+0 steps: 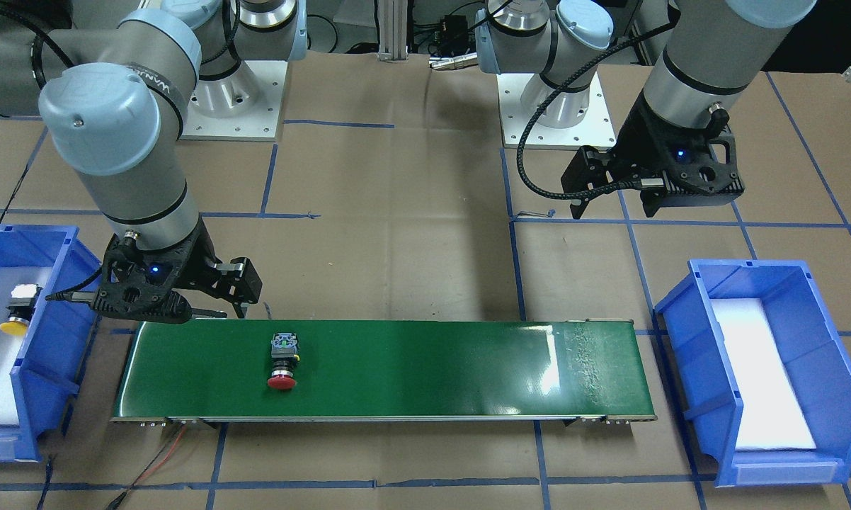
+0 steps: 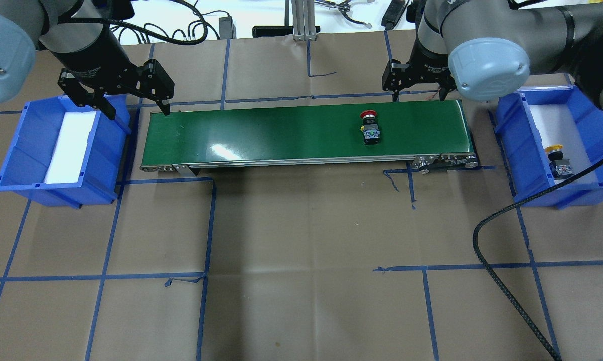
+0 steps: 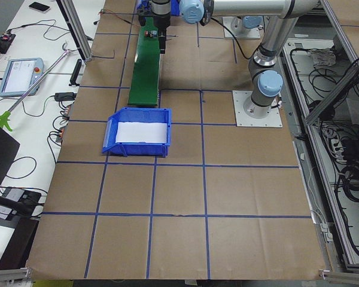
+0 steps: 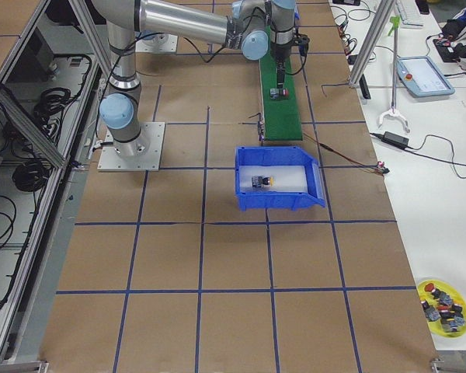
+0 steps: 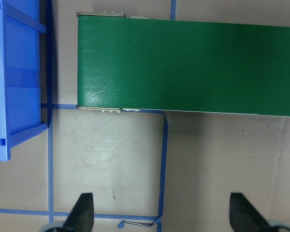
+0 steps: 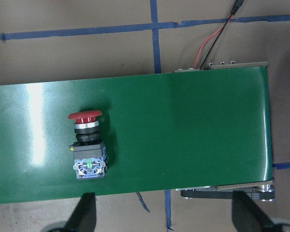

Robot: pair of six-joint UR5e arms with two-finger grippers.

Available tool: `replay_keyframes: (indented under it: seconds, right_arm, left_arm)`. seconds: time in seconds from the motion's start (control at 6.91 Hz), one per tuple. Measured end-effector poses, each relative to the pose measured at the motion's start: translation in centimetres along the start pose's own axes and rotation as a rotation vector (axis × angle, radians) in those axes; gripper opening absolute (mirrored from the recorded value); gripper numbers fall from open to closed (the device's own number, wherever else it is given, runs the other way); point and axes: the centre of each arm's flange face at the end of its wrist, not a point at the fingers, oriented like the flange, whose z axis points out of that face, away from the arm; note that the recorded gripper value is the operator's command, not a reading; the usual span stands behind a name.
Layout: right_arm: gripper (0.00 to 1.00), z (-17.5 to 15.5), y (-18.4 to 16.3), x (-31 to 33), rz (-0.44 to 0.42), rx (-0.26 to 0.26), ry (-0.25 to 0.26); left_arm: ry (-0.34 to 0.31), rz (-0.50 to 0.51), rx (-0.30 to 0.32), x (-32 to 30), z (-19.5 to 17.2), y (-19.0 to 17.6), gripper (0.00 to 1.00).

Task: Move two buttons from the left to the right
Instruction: 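Move the right gripper to the red button and grasp it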

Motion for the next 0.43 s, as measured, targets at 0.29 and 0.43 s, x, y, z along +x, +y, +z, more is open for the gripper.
replay_keyframes:
  seconds: [0.29,0.43]
  right_arm:
    - [0.99,1.8,-0.5,-0.2,0.003,-0.015,-0.001]
    - [0.99,2.7,-0.8,-0.3,0.003,-0.017,-0.002]
  left_arm:
    - [0.000,0.000,0.000,0.0,0.0,0.0,1.00]
    - [0.000,0.000,0.001,0.0,0.0,0.0,1.00]
